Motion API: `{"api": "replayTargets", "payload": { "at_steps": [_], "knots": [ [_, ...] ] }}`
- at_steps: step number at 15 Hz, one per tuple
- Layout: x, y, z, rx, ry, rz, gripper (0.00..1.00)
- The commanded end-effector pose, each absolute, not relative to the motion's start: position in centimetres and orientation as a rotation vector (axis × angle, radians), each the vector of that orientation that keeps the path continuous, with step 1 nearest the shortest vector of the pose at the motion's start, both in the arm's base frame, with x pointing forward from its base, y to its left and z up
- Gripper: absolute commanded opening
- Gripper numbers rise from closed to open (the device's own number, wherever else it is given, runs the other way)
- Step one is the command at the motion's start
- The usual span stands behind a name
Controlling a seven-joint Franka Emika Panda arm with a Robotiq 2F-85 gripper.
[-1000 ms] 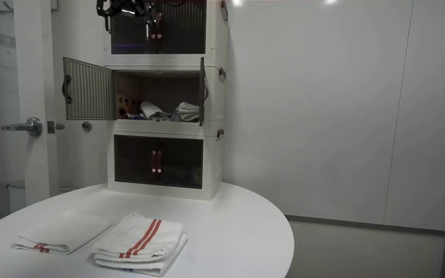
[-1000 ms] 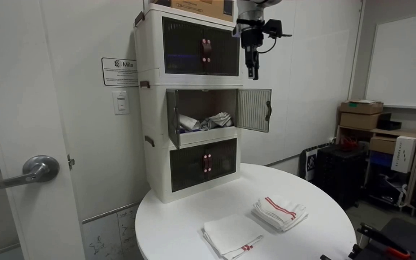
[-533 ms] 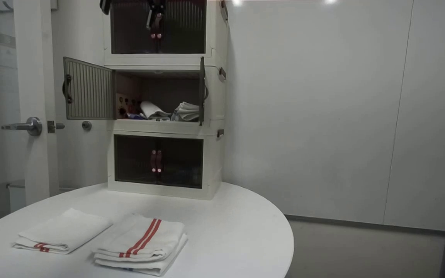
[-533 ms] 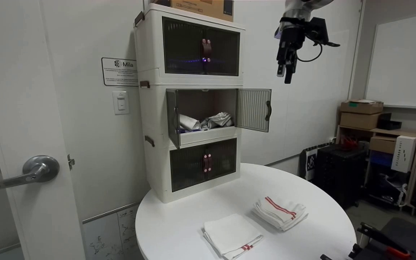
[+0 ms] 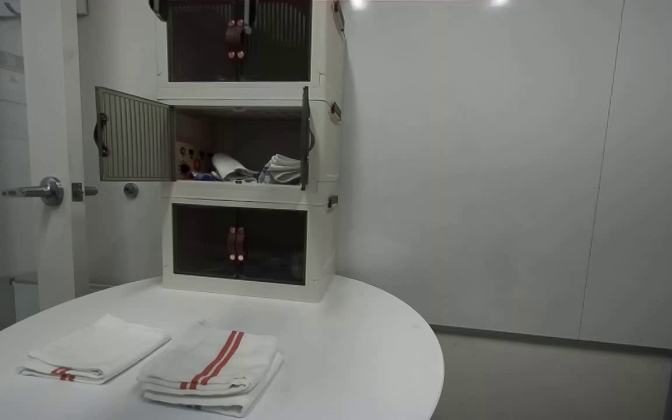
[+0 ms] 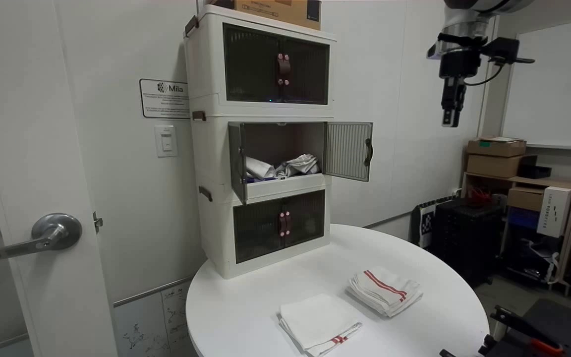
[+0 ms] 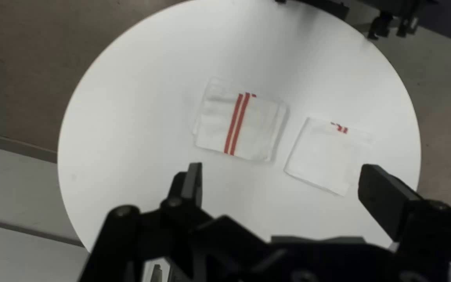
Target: Open the cabinet's left door fully
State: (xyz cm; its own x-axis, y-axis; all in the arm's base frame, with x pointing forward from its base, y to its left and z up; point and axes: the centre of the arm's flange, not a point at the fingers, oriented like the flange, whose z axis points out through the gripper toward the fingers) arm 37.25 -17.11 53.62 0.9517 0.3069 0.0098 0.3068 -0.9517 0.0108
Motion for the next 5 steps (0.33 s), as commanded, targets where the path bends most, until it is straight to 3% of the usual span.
{"api": "replayTargets", "payload": {
  "at_steps": [1,5],
  "knots": [
    [36.39,-17.89,53.67,3.076,0.501,0.016,1.0],
    [35.53,-18.41,53.91,3.064,0.519,0.028,1.0]
  ]
}}
